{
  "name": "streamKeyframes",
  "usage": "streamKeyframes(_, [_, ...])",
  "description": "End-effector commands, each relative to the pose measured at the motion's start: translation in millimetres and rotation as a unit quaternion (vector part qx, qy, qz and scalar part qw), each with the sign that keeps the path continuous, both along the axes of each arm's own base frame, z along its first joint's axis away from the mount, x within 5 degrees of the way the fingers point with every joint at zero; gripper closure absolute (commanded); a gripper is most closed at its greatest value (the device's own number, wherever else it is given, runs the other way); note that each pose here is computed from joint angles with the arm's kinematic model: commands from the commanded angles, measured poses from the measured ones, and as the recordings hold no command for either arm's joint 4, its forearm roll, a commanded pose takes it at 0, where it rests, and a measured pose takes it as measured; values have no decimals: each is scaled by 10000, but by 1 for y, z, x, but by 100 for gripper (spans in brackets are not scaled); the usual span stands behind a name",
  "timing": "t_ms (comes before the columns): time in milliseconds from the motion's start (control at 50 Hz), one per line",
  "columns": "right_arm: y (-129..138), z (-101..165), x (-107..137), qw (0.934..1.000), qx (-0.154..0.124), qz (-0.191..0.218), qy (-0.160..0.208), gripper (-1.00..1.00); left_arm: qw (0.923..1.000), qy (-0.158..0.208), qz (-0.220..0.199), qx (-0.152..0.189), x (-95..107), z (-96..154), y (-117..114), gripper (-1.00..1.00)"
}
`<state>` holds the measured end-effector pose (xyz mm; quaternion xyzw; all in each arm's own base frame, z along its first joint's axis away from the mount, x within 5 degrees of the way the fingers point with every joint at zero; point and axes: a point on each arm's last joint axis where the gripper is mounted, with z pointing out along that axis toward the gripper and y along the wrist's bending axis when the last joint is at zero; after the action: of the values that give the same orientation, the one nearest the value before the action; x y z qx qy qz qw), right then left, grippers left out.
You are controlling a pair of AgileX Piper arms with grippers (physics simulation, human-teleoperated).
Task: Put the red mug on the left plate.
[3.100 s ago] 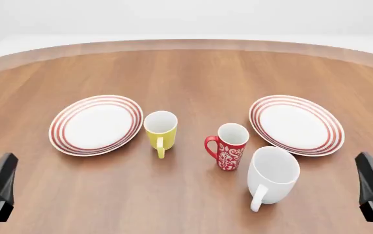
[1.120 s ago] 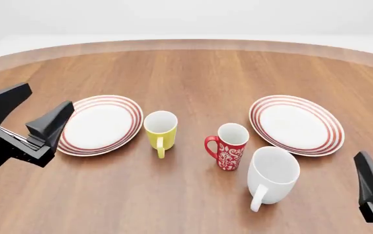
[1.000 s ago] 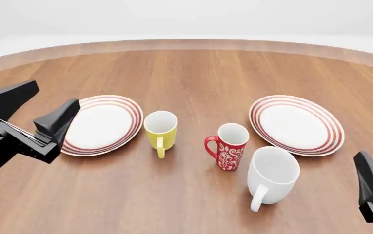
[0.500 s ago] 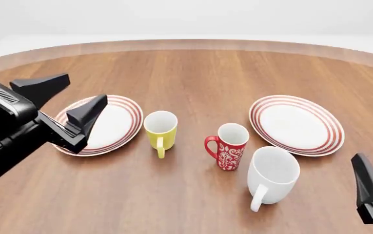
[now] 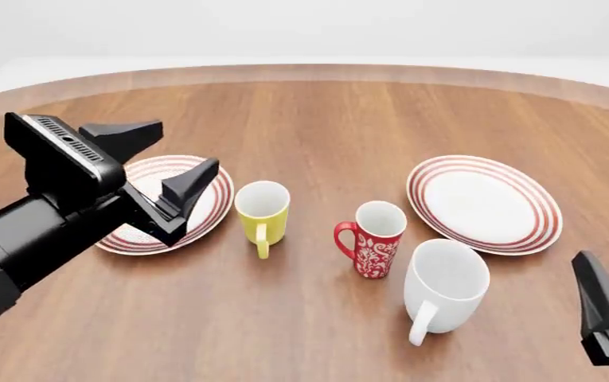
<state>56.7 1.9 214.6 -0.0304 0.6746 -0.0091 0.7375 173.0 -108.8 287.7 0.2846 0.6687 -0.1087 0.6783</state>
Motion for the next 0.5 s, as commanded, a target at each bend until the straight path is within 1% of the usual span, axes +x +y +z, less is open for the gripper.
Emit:
streamKeyframes(20, [0,-1,0,10000,-25,6,11,-100,9996,70,-190,177,9,-6,-15,-100])
streamKeyframes(140, [0,-1,0,10000,-34,12,14,-100,9993,105,-270,222,10,-8,-20,-100])
streamKeyframes(280, [0,-2,0,10000,-55,39,22,-100,9981,207,-465,349,11,-16,-32,-100])
streamKeyframes(460, [1,-2,-1,10000,-67,42,33,-100,9972,235,-569,428,14,-21,-40,-100])
streamKeyframes(500, [1,-2,-1,10000,-73,44,37,-100,9965,300,-629,457,15,-24,-44,-100])
